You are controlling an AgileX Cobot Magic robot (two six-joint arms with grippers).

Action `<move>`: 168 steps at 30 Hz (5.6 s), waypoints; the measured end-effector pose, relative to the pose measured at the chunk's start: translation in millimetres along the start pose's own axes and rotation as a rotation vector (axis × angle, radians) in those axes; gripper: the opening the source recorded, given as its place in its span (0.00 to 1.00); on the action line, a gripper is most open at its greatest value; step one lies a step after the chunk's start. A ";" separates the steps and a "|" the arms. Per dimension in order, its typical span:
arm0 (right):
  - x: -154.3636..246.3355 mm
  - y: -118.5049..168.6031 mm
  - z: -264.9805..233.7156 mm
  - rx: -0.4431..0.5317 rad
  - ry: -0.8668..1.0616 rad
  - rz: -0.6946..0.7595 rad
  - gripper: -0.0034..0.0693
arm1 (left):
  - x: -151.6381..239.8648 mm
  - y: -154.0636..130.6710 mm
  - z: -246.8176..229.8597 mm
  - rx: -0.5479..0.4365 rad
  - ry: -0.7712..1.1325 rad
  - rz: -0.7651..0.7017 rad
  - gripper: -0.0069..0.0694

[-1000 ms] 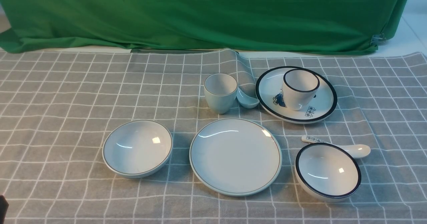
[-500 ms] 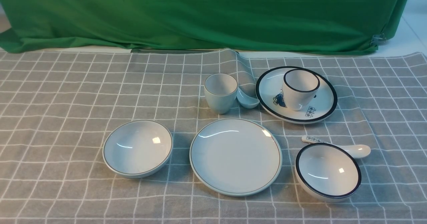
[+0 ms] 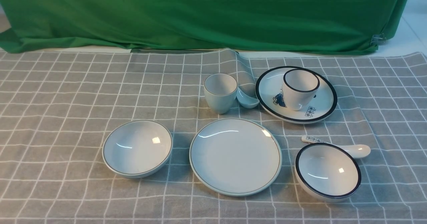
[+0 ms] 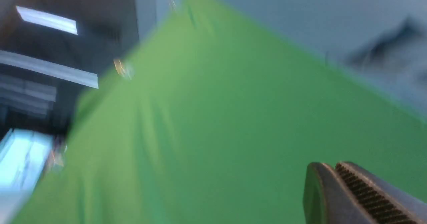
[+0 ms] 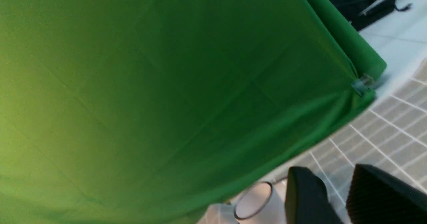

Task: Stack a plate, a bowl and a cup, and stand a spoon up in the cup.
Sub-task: Use the left arm to grab a blue rice bowl, then use the left arm to put the blue rice bowl into the blue large plate in the middle

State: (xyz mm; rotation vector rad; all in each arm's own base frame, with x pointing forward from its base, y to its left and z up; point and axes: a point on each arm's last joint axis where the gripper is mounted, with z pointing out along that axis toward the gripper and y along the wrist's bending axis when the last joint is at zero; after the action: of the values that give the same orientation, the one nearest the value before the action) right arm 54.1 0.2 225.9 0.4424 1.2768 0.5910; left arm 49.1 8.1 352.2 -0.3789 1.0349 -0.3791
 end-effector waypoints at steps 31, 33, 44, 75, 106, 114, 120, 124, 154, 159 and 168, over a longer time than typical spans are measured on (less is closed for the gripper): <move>-91.3 106.7 89.5 0.111 0.919 -0.623 0.08 | 169.9 24.0 171.4 -0.117 1.799 0.254 0.11; -80.5 114.2 110.9 0.081 1.054 -0.673 0.08 | 175.1 24.5 188.0 -0.120 1.786 0.255 0.11; 8.5 123.8 151.5 -0.027 1.436 -0.787 0.08 | 203.3 40.0 211.7 -0.149 1.830 0.299 0.53; 35.0 152.6 151.4 -0.215 1.365 -0.816 0.10 | 299.8 69.2 198.1 -0.195 1.991 0.339 0.68; 35.0 153.2 152.2 -0.221 1.354 -0.814 0.10 | 271.9 46.0 215.7 -0.171 1.895 0.269 0.12; 31.2 145.1 154.5 -0.147 1.348 -0.904 0.11 | 239.7 -3.8 240.9 -0.026 1.795 0.115 0.12; 26.3 136.7 156.1 -0.044 1.343 -0.967 0.12 | 263.5 -46.7 226.3 0.104 1.826 0.135 0.12; 26.0 136.3 156.4 -0.034 1.340 -0.964 0.13 | 284.2 -66.2 216.7 0.150 1.839 0.120 0.12; 26.4 139.0 159.5 -0.058 1.299 -0.957 0.14 | 353.1 -76.4 177.9 0.034 1.987 0.255 0.12; 26.4 139.0 159.5 -0.058 1.299 -0.957 0.14 | 353.6 -75.6 179.1 0.007 1.970 0.256 0.12; 26.4 139.0 159.6 -0.058 1.299 -0.957 0.15 | 354.3 -76.4 180.8 0.020 1.950 0.249 0.13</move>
State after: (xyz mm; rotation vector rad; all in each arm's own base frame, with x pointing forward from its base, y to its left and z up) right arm 190.8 126.8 329.6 -0.7605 2.4279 0.0047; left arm 361.2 -204.0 204.8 0.3206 2.9240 -0.4878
